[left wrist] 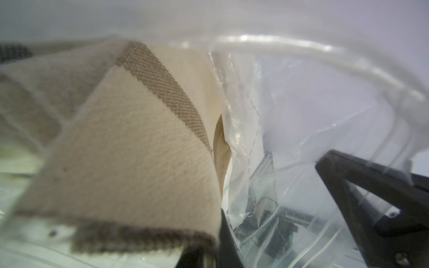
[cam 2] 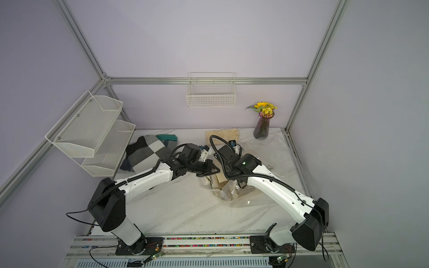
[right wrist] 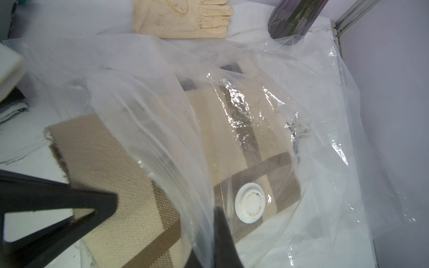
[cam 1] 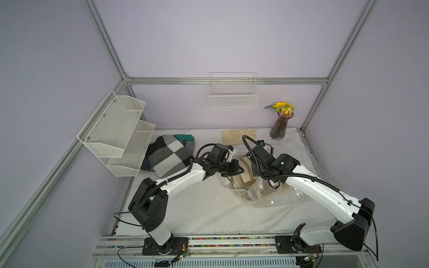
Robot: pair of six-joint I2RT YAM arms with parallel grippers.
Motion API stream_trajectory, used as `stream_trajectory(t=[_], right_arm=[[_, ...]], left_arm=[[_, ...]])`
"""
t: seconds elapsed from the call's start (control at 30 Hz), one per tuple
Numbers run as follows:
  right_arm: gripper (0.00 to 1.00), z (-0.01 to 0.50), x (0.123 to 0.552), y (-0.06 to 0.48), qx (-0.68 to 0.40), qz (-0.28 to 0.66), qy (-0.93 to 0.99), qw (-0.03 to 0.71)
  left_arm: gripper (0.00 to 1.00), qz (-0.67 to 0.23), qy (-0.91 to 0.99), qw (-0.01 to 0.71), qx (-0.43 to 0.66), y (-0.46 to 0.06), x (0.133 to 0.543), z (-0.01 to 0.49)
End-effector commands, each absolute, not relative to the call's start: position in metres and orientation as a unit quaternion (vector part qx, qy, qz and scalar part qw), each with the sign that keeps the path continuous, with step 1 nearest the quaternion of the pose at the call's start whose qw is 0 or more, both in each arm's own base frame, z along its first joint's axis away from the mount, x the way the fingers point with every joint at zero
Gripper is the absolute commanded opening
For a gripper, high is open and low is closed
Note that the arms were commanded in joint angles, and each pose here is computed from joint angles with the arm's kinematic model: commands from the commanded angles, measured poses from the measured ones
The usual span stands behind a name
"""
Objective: Take the scarf out of the vacuum bag
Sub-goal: Take out the scarf from the vacuum bag.
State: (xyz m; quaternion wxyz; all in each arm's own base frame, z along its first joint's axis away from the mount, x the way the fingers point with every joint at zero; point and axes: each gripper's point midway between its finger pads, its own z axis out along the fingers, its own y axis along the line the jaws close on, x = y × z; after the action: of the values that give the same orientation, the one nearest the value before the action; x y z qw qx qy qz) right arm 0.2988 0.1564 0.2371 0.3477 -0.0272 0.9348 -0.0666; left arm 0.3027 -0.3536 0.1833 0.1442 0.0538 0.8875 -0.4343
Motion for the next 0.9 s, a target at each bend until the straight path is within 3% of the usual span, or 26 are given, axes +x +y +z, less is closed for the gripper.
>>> stream_trajectory(t=[0.0,0.87], right_arm=[[0.00,0.252,0.304,0.155,-0.014,-0.053,0.927,0.372],[0.00,0.236,0.306,0.167,-0.023,-0.028,0.930,0.365]], left_arm=[[0.00,-0.431,0.882,0.176,0.075,-0.344,0.303,0.208],[0.00,-0.369,0.905,0.208,0.041,-0.272,0.306,0.214]])
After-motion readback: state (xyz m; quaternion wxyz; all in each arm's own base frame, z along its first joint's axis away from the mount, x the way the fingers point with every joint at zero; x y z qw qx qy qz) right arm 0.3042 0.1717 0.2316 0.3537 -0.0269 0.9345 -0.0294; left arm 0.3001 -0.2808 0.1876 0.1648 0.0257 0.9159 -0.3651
